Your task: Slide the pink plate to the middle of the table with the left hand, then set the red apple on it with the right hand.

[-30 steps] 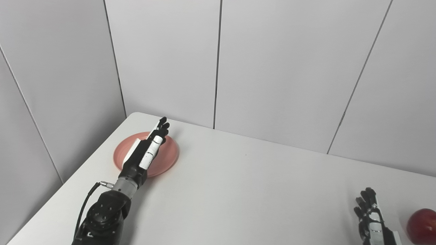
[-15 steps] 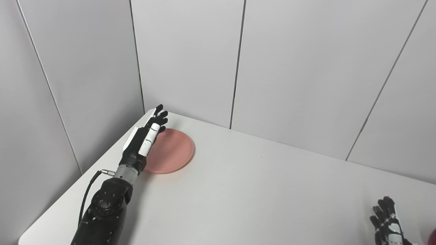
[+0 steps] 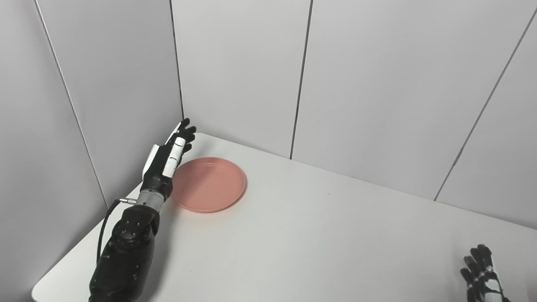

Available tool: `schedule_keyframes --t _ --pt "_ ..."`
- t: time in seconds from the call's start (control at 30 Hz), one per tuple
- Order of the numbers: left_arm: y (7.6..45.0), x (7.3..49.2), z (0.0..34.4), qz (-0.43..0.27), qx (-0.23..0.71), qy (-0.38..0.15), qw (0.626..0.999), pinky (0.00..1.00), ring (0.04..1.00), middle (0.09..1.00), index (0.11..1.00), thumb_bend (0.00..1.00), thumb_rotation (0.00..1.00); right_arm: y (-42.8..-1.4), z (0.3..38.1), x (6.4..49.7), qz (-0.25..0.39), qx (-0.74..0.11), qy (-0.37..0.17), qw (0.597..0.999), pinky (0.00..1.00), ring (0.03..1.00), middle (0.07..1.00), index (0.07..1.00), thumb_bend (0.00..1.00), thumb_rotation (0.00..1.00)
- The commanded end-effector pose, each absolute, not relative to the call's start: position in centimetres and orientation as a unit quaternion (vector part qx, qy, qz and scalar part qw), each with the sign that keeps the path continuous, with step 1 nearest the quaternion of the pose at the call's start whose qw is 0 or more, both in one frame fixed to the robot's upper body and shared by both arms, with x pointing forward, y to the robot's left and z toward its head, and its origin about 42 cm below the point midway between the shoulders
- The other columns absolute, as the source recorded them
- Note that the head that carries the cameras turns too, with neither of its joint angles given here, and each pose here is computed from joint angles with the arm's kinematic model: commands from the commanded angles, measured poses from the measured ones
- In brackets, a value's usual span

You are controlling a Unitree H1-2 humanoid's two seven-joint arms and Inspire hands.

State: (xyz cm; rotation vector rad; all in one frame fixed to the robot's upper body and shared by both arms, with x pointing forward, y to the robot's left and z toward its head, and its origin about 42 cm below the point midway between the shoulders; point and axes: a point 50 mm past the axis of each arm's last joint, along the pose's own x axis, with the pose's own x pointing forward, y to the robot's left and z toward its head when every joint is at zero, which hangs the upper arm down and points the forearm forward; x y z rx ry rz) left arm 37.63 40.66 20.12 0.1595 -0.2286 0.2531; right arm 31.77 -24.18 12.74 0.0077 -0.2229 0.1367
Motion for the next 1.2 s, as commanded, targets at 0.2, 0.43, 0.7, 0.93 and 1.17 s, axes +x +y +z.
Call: schedule_keyframes --t 0.2,0.43,0.7,0.93,1.17 --pt "42.5 40.0 23.6 0.14 0.084 -0.169 0.972 0.92 0.911 0.897 0.895 0.76 1.0 -24.3 13.1 31.6 0.076 0.002 -0.14 0.987 1.0 1.0 1.0 1.0 0.71 1.0" --pt "43.8 41.4 23.2 0.152 0.061 -0.172 0.971 0.9 0.88 0.86 0.859 0.78 1.0 -24.3 13.1 31.6 0.076 0.003 -0.139 0.987 1.0 1.0 0.993 1.0 0.72 1.0" --pt "45.1 42.6 21.7 0.162 0.055 -0.149 0.974 0.9 0.882 0.866 0.868 0.81 1.0 -24.2 12.9 31.6 0.077 0.001 -0.141 0.987 1.0 0.996 0.994 1.0 0.73 1.0" --pt "45.8 43.3 20.3 0.17 0.048 -0.128 0.976 0.87 0.862 0.841 0.833 0.77 1.0 -24.3 12.9 31.5 0.079 0.001 -0.145 0.986 1.0 0.993 0.989 0.999 0.73 1.0" --pt "46.3 43.7 19.3 0.171 0.036 -0.116 0.978 0.87 0.862 0.841 0.835 0.75 1.0 -24.3 12.9 31.5 0.079 0.003 -0.146 0.986 1.0 0.984 0.985 0.996 0.75 1.0"
